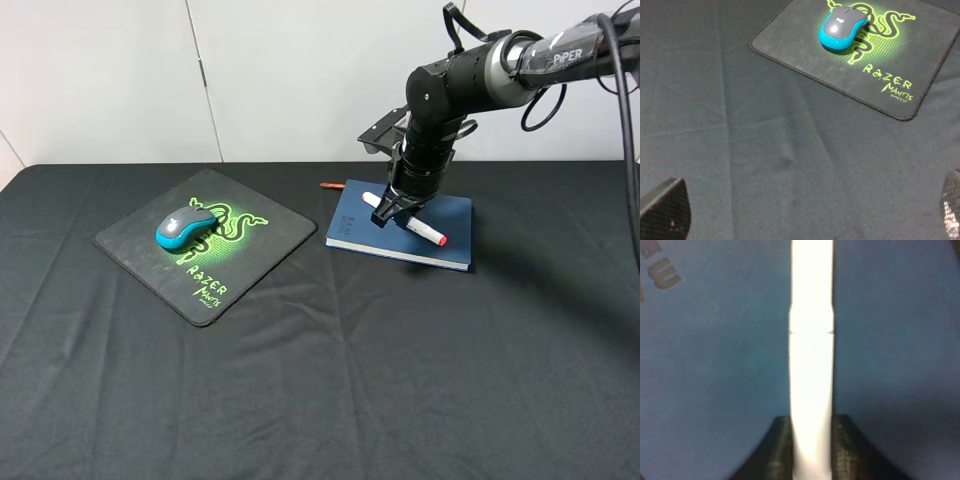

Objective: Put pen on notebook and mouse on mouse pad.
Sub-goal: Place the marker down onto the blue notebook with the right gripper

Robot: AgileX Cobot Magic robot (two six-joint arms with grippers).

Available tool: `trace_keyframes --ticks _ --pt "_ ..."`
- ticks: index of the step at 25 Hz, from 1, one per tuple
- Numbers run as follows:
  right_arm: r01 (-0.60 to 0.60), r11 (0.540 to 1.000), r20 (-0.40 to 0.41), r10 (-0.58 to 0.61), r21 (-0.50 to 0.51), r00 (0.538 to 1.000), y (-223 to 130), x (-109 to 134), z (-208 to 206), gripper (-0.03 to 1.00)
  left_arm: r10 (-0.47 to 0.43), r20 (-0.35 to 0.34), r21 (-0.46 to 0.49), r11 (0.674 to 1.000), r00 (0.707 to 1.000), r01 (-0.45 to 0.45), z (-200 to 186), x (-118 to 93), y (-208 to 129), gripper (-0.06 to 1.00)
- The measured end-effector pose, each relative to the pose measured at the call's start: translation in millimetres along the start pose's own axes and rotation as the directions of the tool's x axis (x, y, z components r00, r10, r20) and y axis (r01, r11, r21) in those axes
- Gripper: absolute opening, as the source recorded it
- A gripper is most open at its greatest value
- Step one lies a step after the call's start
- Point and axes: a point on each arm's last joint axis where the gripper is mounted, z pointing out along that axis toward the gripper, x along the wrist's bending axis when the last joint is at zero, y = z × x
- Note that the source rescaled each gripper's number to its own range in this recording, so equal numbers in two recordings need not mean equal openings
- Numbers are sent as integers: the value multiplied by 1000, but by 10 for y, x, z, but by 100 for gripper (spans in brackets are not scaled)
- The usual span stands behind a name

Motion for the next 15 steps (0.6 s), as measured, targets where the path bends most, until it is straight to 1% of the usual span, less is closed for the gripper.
trace_keyframes --ticks 2,3,4,5,7,11,15 --pt "3 1000 2 -3 2 1000 -2 -2 0 63 0 0 0 1000 1000 0 0 0 0 100" --pt "3 1000 3 -3 2 1000 -2 -2 0 78 0 0 0 1000 1000 0 0 0 0 100" --pt "5 1000 4 -5 4 1000 -4 -4 0 86 0 0 0 1000 1000 0 0 0 0 100" --pt "6 1000 4 -6 6 1000 -5 -4 0 92 0 0 0 1000 1000 0 0 0 0 100" --pt "6 1000 3 -6 11 1000 -10 -3 0 97 0 0 0 1000 1000 0 0 0 0 100" --pt "6 999 -2 -6 33 1000 -28 -1 -20 99 0 0 0 1000 1000 0 0 0 0 100" --pt "1 999 -5 -1 53 1000 -44 -15 -246 100 0 0 1 1000 1000 0 0 0 -1 100"
